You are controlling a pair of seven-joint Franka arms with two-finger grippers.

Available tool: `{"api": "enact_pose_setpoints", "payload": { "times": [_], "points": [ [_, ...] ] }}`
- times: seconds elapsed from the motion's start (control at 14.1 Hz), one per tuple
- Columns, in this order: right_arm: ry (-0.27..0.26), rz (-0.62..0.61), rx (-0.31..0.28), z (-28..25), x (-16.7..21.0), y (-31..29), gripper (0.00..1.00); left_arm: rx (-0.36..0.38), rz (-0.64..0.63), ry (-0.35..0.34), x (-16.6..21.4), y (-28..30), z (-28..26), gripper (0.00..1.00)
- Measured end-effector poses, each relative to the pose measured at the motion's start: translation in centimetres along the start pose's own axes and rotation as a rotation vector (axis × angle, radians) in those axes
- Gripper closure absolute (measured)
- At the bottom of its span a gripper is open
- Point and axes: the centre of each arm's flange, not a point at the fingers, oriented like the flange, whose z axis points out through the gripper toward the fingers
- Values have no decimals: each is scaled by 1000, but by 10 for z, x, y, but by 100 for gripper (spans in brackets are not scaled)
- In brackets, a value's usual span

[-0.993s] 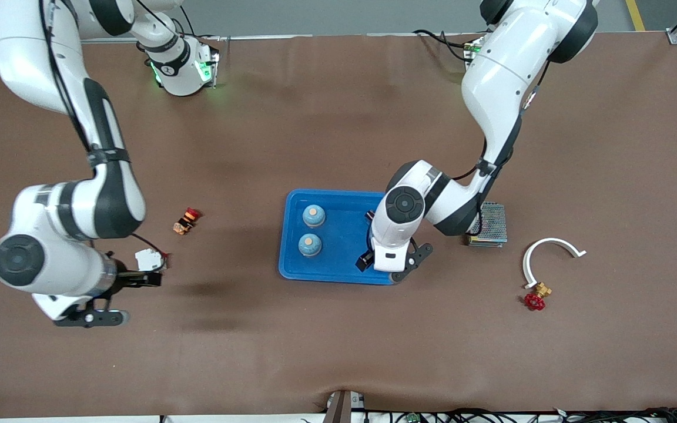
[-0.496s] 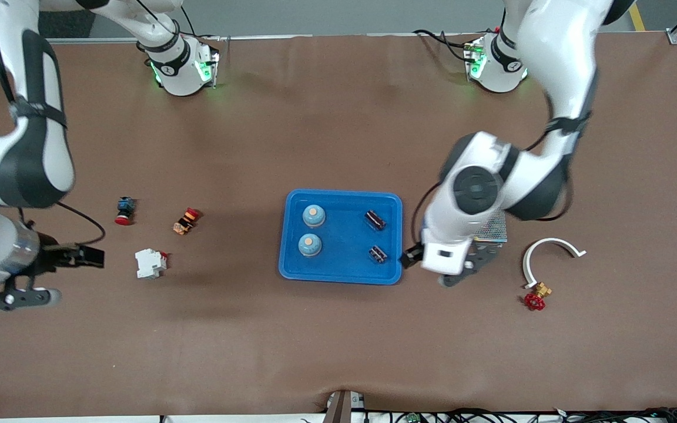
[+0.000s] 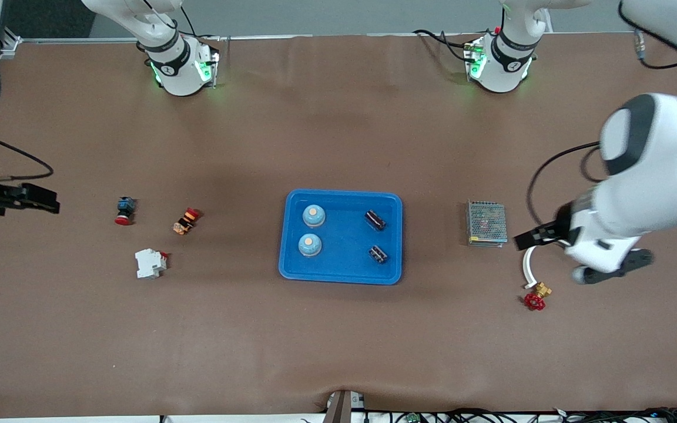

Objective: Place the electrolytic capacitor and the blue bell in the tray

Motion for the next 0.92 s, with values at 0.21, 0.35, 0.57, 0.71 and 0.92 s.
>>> {"api": "enact_pose_setpoints", "payload": {
  "times": [0.21, 0.35, 0.57, 0.71, 0.92],
  "points": [
    [-18, 24, 2, -10, -13, 14, 0, -1, 136, -4, 6, -96, -34, 0],
    [-23, 37, 1, -13, -19, 21, 0, -3, 173, -5, 1, -138, -51, 0],
    [-19, 52, 0, -15, -21, 37, 0, 13, 195, 3, -30, -135, -71, 0],
    [8, 54, 0, -28, -29, 38, 0, 32, 220, 37, -61, -118, -74, 0],
    [51, 52, 3, -53, -46, 36, 0, 42, 250, 123, -109, -96, -61, 0]
  ]
}}
